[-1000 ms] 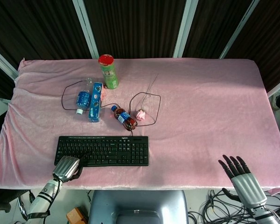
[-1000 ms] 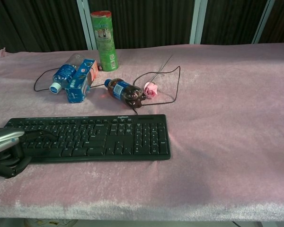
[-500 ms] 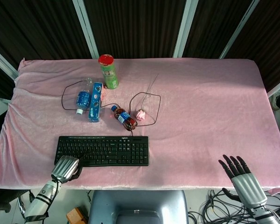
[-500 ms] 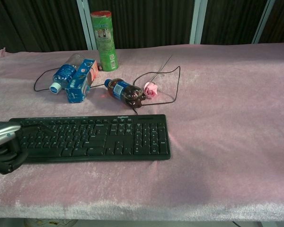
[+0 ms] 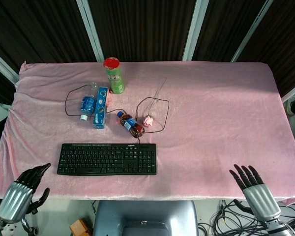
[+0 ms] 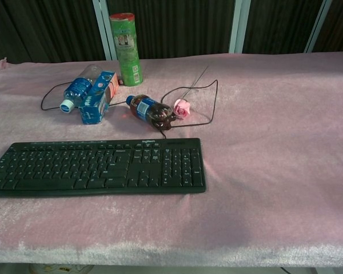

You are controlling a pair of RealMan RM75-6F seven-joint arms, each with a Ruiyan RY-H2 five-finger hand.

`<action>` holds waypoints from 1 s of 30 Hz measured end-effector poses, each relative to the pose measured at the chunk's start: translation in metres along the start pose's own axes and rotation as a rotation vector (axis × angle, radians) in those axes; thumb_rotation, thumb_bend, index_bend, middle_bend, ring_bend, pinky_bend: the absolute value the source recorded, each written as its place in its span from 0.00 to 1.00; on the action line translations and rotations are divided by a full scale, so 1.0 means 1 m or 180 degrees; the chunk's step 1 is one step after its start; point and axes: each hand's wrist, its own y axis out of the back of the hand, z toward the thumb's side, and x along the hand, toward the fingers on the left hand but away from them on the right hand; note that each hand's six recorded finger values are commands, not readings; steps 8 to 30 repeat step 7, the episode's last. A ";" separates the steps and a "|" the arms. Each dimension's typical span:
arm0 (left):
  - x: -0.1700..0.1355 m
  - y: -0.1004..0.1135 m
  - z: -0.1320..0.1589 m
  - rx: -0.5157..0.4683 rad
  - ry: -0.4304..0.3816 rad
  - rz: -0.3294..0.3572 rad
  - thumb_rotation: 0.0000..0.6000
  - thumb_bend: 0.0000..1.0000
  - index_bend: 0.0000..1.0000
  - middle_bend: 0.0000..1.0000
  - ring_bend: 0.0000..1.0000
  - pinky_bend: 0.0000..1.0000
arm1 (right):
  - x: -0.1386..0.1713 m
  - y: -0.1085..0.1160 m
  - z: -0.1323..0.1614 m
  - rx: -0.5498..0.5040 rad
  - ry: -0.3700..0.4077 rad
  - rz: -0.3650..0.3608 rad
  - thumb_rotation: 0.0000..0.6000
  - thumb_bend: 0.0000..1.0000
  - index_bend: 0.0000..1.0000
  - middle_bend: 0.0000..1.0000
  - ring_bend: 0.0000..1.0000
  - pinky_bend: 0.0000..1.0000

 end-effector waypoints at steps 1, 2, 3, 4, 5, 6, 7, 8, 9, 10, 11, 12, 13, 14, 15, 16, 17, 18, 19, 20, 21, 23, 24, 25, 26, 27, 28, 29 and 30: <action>-0.011 0.001 -0.004 0.0046 0.0009 0.0008 1.00 0.38 0.00 0.00 0.00 0.00 | 0.000 -0.001 0.002 0.0013 0.0024 0.0011 1.00 0.36 0.00 0.00 0.00 0.10; -0.025 0.001 -0.008 0.0095 0.0025 -0.0014 1.00 0.38 0.00 0.00 0.00 0.00 | 0.000 -0.002 0.003 0.0026 0.0038 0.0019 1.00 0.36 0.00 0.00 0.00 0.10; -0.032 0.000 -0.011 0.0115 0.0042 -0.0042 1.00 0.38 0.00 0.00 0.00 0.00 | 0.000 -0.003 0.004 0.0038 0.0048 0.0030 1.00 0.36 0.00 0.00 0.00 0.10; -0.037 -0.001 -0.012 0.0120 0.0057 -0.0068 1.00 0.38 0.00 0.00 0.00 0.00 | 0.000 -0.004 0.005 0.0039 0.0053 0.0039 1.00 0.36 0.00 0.00 0.00 0.10; -0.040 -0.002 -0.013 0.0105 0.0071 -0.0093 1.00 0.37 0.00 0.00 0.00 0.00 | 0.000 -0.003 0.004 0.0034 0.0049 0.0035 1.00 0.36 0.00 0.00 0.00 0.10; -0.041 -0.003 -0.012 0.0080 0.0080 -0.0104 1.00 0.38 0.00 0.00 0.00 0.00 | 0.000 -0.003 0.004 0.0029 0.0040 0.0028 1.00 0.36 0.00 0.00 0.00 0.10; -0.041 -0.003 -0.012 0.0048 0.0091 -0.0111 1.00 0.38 0.00 0.00 0.00 0.00 | -0.001 -0.003 0.003 0.0022 0.0029 0.0022 1.00 0.36 0.00 0.00 0.00 0.10; -0.041 -0.003 -0.012 0.0048 0.0091 -0.0111 1.00 0.38 0.00 0.00 0.00 0.00 | -0.001 -0.003 0.003 0.0022 0.0029 0.0022 1.00 0.36 0.00 0.00 0.00 0.10; -0.041 -0.003 -0.012 0.0048 0.0091 -0.0111 1.00 0.38 0.00 0.00 0.00 0.00 | -0.001 -0.003 0.003 0.0022 0.0029 0.0022 1.00 0.36 0.00 0.00 0.00 0.10; -0.041 -0.003 -0.012 0.0048 0.0091 -0.0111 1.00 0.38 0.00 0.00 0.00 0.00 | -0.001 -0.003 0.003 0.0022 0.0029 0.0022 1.00 0.36 0.00 0.00 0.00 0.10; -0.041 -0.003 -0.012 0.0048 0.0091 -0.0111 1.00 0.38 0.00 0.00 0.00 0.00 | -0.001 -0.003 0.003 0.0022 0.0029 0.0022 1.00 0.36 0.00 0.00 0.00 0.10; -0.041 -0.003 -0.012 0.0048 0.0091 -0.0111 1.00 0.38 0.00 0.00 0.00 0.00 | -0.001 -0.003 0.003 0.0022 0.0029 0.0022 1.00 0.36 0.00 0.00 0.00 0.10; -0.041 -0.003 -0.012 0.0048 0.0091 -0.0111 1.00 0.38 0.00 0.00 0.00 0.00 | -0.001 -0.003 0.003 0.0022 0.0029 0.0022 1.00 0.36 0.00 0.00 0.00 0.10; -0.041 -0.003 -0.012 0.0048 0.0091 -0.0111 1.00 0.38 0.00 0.00 0.00 0.00 | -0.001 -0.003 0.003 0.0022 0.0029 0.0022 1.00 0.36 0.00 0.00 0.00 0.10; -0.041 -0.003 -0.012 0.0048 0.0091 -0.0111 1.00 0.38 0.00 0.00 0.00 0.00 | -0.001 -0.003 0.003 0.0022 0.0029 0.0022 1.00 0.36 0.00 0.00 0.00 0.10; -0.041 -0.003 -0.012 0.0048 0.0091 -0.0111 1.00 0.38 0.00 0.00 0.00 0.00 | -0.001 -0.003 0.003 0.0022 0.0029 0.0022 1.00 0.36 0.00 0.00 0.00 0.10; -0.041 -0.003 -0.012 0.0048 0.0091 -0.0111 1.00 0.38 0.00 0.00 0.00 0.00 | -0.001 -0.003 0.003 0.0022 0.0029 0.0022 1.00 0.36 0.00 0.00 0.00 0.10; -0.041 -0.003 -0.012 0.0048 0.0091 -0.0111 1.00 0.38 0.00 0.00 0.00 0.00 | -0.001 -0.003 0.003 0.0022 0.0029 0.0022 1.00 0.36 0.00 0.00 0.00 0.10; -0.041 -0.003 -0.012 0.0048 0.0091 -0.0111 1.00 0.38 0.00 0.00 0.00 0.00 | -0.001 -0.003 0.003 0.0022 0.0029 0.0022 1.00 0.36 0.00 0.00 0.00 0.10; -0.041 -0.003 -0.012 0.0048 0.0091 -0.0111 1.00 0.38 0.00 0.00 0.00 0.00 | -0.001 -0.003 0.003 0.0022 0.0029 0.0022 1.00 0.36 0.00 0.00 0.00 0.10; -0.041 -0.003 -0.012 0.0048 0.0091 -0.0111 1.00 0.38 0.00 0.00 0.00 0.00 | -0.001 -0.003 0.003 0.0022 0.0029 0.0022 1.00 0.36 0.00 0.00 0.00 0.10; -0.041 -0.003 -0.012 0.0048 0.0091 -0.0111 1.00 0.38 0.00 0.00 0.00 0.00 | -0.001 -0.003 0.003 0.0022 0.0029 0.0022 1.00 0.36 0.00 0.00 0.00 0.10; -0.041 -0.003 -0.012 0.0048 0.0091 -0.0111 1.00 0.38 0.00 0.00 0.00 0.00 | -0.001 -0.003 0.003 0.0022 0.0029 0.0022 1.00 0.36 0.00 0.00 0.00 0.10; -0.041 -0.003 -0.012 0.0048 0.0091 -0.0111 1.00 0.38 0.00 0.00 0.00 0.00 | -0.001 -0.003 0.003 0.0022 0.0029 0.0022 1.00 0.36 0.00 0.00 0.00 0.10; -0.041 -0.003 -0.012 0.0048 0.0091 -0.0111 1.00 0.38 0.00 0.00 0.00 0.00 | -0.001 -0.003 0.003 0.0022 0.0029 0.0022 1.00 0.36 0.00 0.00 0.00 0.10; -0.041 -0.003 -0.012 0.0048 0.0091 -0.0111 1.00 0.38 0.00 0.00 0.00 0.00 | -0.001 -0.003 0.003 0.0022 0.0029 0.0022 1.00 0.36 0.00 0.00 0.00 0.10; -0.041 -0.003 -0.012 0.0048 0.0091 -0.0111 1.00 0.38 0.00 0.00 0.00 0.00 | -0.001 -0.003 0.003 0.0022 0.0029 0.0022 1.00 0.36 0.00 0.00 0.00 0.10; -0.041 -0.003 -0.012 0.0048 0.0091 -0.0111 1.00 0.38 0.00 0.00 0.00 0.00 | -0.001 -0.003 0.003 0.0022 0.0029 0.0022 1.00 0.36 0.00 0.00 0.00 0.10; -0.041 -0.003 -0.012 0.0048 0.0091 -0.0111 1.00 0.38 0.00 0.00 0.00 0.00 | -0.001 -0.003 0.003 0.0022 0.0029 0.0022 1.00 0.36 0.00 0.00 0.00 0.10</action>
